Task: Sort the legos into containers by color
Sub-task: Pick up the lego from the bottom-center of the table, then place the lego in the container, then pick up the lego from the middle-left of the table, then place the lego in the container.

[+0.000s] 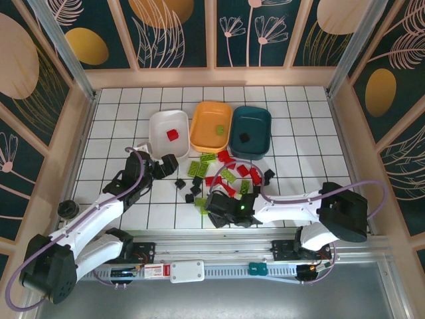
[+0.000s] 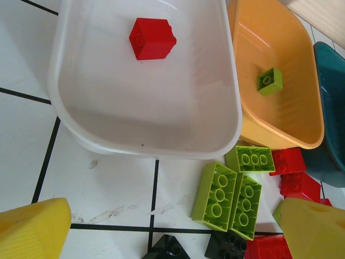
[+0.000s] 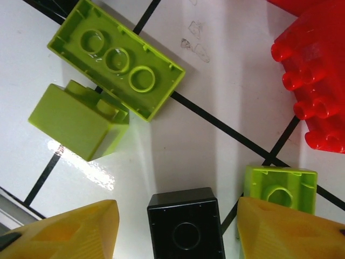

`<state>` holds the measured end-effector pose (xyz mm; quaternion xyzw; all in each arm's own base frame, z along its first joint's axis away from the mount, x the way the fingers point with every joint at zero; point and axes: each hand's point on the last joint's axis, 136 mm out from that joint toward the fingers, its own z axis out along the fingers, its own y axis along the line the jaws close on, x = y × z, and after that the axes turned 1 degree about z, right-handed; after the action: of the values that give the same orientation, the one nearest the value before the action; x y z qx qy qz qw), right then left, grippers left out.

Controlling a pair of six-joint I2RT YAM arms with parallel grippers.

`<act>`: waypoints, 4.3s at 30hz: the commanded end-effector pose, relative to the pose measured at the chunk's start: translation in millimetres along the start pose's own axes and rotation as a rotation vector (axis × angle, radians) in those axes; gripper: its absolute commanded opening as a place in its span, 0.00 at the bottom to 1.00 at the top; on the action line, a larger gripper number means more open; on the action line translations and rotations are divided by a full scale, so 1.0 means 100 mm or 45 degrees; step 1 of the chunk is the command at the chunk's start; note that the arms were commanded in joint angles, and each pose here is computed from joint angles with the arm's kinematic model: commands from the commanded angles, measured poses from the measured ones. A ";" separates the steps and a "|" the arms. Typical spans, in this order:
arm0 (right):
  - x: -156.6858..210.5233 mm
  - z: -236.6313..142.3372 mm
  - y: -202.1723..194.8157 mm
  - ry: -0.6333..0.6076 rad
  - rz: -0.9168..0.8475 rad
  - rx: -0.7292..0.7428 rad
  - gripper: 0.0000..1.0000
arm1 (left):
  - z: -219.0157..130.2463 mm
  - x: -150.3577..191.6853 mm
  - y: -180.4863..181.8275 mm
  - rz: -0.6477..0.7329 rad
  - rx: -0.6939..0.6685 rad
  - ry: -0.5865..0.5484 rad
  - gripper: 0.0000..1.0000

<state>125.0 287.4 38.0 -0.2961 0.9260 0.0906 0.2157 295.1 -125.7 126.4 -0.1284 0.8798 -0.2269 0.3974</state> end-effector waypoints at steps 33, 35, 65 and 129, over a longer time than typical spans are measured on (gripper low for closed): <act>-1.82 -0.67 -1.60 -0.575 0.441 0.079 0.24 | 0.08 0.13 -0.02 -0.009 0.041 0.063 0.99; -1.93 -0.51 -1.92 -0.553 0.510 0.135 0.25 | 0.07 0.15 -0.03 -0.010 0.049 0.073 0.99; -1.66 -0.11 -2.27 -0.467 0.680 0.200 0.73 | -0.16 1.76 -0.71 0.525 0.094 0.556 0.92; -0.50 -0.52 -1.64 -0.449 0.720 0.049 0.74 | 2.19 -0.47 -1.56 0.351 -0.040 0.184 0.68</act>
<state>249.5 163.1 103.1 -0.0017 0.9186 0.1725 0.3555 494.7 -305.4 99.9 0.0036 0.9189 -0.1635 0.3590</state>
